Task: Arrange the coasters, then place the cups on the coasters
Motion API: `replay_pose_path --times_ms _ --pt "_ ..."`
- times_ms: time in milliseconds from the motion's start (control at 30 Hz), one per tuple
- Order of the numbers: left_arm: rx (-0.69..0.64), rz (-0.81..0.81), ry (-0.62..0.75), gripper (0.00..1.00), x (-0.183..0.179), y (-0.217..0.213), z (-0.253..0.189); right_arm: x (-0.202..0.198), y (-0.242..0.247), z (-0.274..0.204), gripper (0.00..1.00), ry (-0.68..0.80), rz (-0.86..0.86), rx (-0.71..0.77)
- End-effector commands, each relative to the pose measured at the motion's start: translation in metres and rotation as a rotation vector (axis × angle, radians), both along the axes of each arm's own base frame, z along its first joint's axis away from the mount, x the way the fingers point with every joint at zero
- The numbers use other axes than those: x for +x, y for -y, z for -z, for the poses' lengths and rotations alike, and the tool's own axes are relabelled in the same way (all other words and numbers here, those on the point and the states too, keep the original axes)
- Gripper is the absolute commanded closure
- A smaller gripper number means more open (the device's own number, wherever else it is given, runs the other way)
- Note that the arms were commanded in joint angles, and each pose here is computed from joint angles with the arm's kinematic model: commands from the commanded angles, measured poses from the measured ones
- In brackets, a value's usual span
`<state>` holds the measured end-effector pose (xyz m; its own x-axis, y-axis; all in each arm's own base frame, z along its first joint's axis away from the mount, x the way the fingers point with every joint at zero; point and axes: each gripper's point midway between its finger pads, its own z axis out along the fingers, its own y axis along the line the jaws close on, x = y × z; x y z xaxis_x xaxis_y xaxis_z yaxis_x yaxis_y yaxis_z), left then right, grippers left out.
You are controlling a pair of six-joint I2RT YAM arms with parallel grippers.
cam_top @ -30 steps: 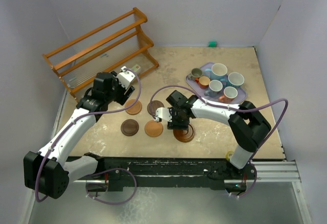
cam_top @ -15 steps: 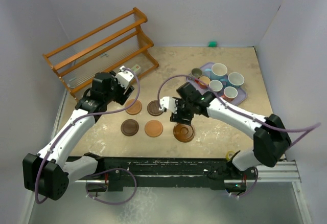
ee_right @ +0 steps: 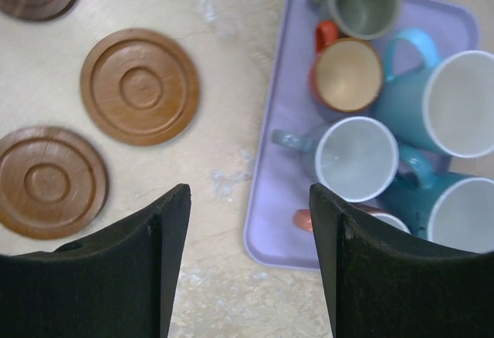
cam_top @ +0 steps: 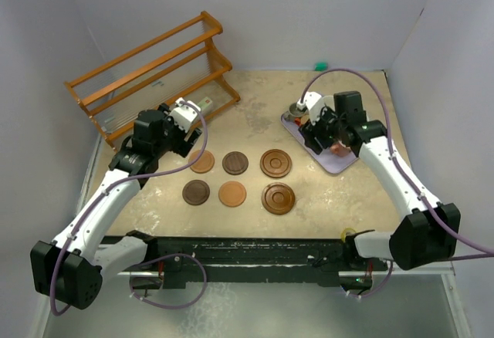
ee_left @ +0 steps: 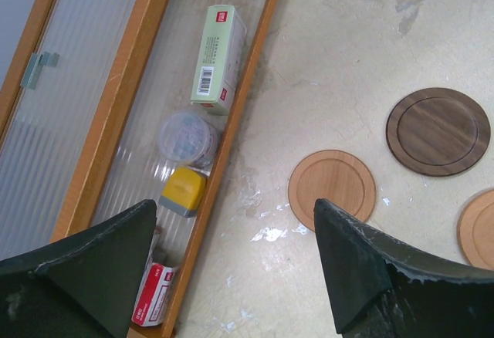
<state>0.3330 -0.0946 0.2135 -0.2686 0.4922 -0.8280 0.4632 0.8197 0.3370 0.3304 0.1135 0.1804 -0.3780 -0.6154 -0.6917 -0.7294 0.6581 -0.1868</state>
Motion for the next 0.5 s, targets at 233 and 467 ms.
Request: replay_pose_path --times_ms 233,467 --pt "-0.044 0.057 0.063 0.19 0.007 0.012 -0.006 0.082 0.056 -0.051 0.34 0.080 0.407 0.110" --pt "-0.084 0.113 0.069 0.19 0.008 0.024 -0.011 0.112 0.084 -0.054 0.36 0.076 0.575 0.084"
